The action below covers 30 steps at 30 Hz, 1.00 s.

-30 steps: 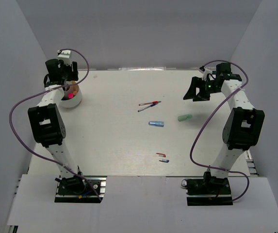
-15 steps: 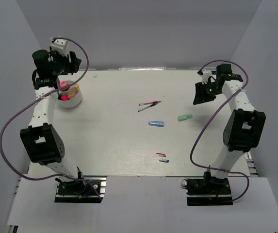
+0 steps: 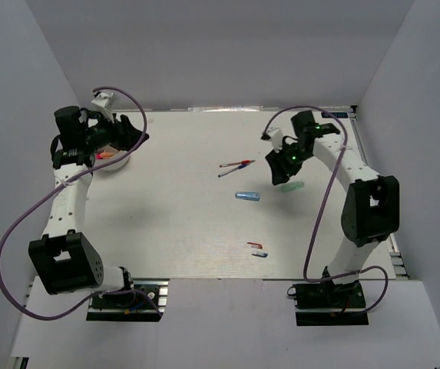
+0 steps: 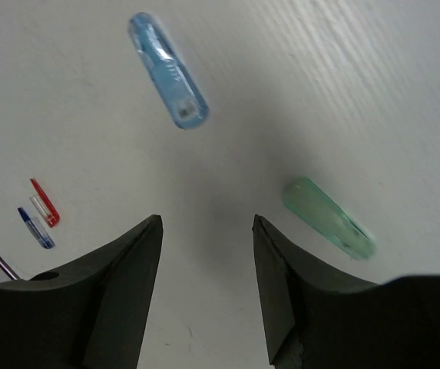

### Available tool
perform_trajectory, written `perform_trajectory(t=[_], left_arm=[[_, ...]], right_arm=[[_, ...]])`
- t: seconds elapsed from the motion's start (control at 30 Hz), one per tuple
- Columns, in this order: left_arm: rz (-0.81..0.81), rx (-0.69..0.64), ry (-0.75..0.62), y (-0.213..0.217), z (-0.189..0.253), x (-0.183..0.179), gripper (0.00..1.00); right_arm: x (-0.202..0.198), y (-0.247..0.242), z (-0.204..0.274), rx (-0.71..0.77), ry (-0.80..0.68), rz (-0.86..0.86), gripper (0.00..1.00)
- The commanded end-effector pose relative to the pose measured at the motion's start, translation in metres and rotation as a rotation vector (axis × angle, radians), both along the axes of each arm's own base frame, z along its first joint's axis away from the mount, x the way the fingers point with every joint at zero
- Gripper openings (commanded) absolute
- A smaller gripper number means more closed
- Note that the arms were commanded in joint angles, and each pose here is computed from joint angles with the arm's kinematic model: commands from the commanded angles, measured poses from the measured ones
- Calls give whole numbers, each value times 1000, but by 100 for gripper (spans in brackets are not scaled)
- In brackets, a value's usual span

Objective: Sort the stationery into containers
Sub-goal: Grab a piece of stationery with the right arm

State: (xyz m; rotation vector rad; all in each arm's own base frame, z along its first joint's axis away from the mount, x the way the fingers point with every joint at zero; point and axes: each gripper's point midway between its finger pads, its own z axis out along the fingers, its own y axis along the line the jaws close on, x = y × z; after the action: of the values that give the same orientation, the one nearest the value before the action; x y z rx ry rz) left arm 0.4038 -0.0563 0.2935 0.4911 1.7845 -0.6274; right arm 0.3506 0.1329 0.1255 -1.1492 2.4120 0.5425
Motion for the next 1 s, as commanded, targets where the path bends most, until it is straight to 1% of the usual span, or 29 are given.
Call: perform_trajectory(t=[0.0,0.17,0.23,0.37,0.43,0.83,0.97], left_arm=[[54,-52,-3,1,24,-17,78],[56,-57,43,-2,18,-33,78],[50,-66,62,-4,11,-37,78],[48,-65,47,-6,9,-43,78],[46,-91,66,-10,8,-46,78],[54,-99,51,-12,10,-44,80],[54,-99,47,-12,11,-44,80]], right_arm=[[1,27,-9,-4,-29,23,57],[2,39,-42,-64,-2,67,57],[-2,47,-49,-78,-4,100,58],[-3,56,-61,-106,-15,148,60],[-4,60,-61,-108,-16,166,60],[-3,83,-91,-179,-61,253,64],[-9,88,-100,-198,-61,282,63]])
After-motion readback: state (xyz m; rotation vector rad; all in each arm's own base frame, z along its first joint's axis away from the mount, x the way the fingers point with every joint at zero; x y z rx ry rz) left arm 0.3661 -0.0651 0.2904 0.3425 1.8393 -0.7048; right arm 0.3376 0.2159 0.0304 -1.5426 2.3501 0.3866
